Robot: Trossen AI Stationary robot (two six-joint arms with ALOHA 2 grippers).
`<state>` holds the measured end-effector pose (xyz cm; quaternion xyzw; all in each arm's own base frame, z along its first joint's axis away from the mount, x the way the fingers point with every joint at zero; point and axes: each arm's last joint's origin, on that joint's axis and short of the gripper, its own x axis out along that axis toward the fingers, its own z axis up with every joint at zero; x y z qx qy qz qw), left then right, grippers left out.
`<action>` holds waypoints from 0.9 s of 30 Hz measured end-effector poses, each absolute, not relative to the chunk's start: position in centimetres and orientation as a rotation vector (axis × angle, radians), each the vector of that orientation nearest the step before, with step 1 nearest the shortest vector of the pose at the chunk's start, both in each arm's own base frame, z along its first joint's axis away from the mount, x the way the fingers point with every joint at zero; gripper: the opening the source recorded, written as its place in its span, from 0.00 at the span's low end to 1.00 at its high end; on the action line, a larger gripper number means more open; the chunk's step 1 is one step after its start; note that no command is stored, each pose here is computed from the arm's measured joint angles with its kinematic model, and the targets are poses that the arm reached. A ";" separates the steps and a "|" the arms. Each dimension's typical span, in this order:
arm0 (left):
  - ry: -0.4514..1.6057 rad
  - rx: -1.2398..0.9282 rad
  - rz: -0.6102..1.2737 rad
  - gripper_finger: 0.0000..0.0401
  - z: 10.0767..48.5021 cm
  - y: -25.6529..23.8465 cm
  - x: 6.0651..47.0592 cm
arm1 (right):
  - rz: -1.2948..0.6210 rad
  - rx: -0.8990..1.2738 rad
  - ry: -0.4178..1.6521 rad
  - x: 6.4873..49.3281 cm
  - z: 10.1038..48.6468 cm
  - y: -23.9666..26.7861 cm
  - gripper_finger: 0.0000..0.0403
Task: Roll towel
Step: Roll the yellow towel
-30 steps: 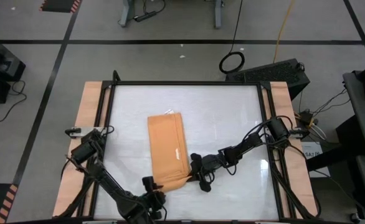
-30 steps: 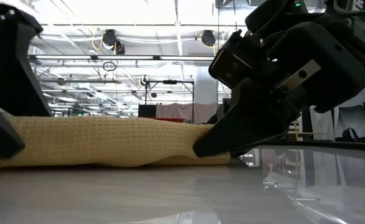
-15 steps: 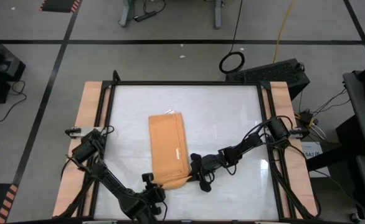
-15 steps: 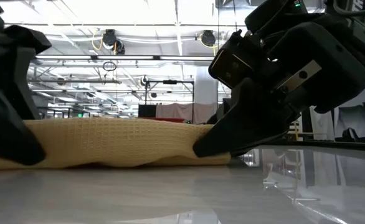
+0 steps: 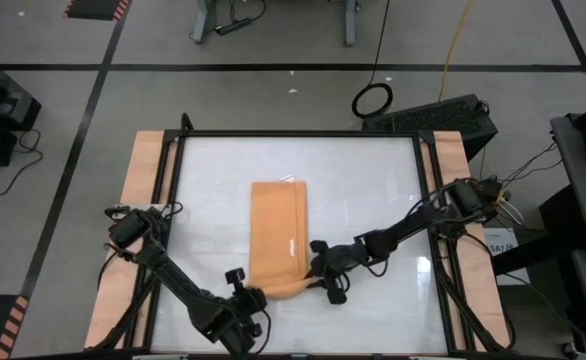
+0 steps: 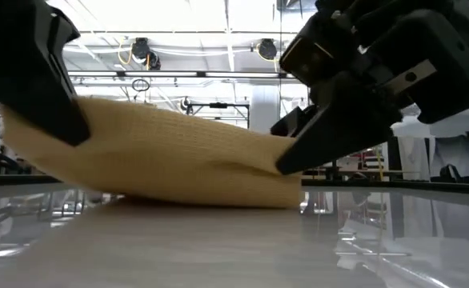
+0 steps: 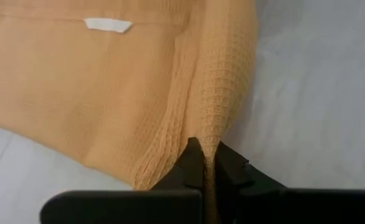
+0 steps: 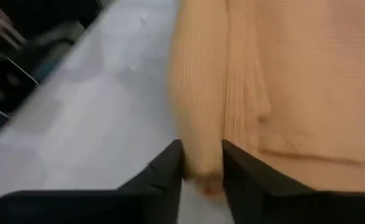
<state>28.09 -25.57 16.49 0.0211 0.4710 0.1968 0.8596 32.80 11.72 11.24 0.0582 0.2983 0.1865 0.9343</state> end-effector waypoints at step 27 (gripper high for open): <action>1.140 -0.263 0.344 0.02 19.6 -18.0 31.6 | 0.095 -0.330 0.522 28.6 13.7 17.6 0.57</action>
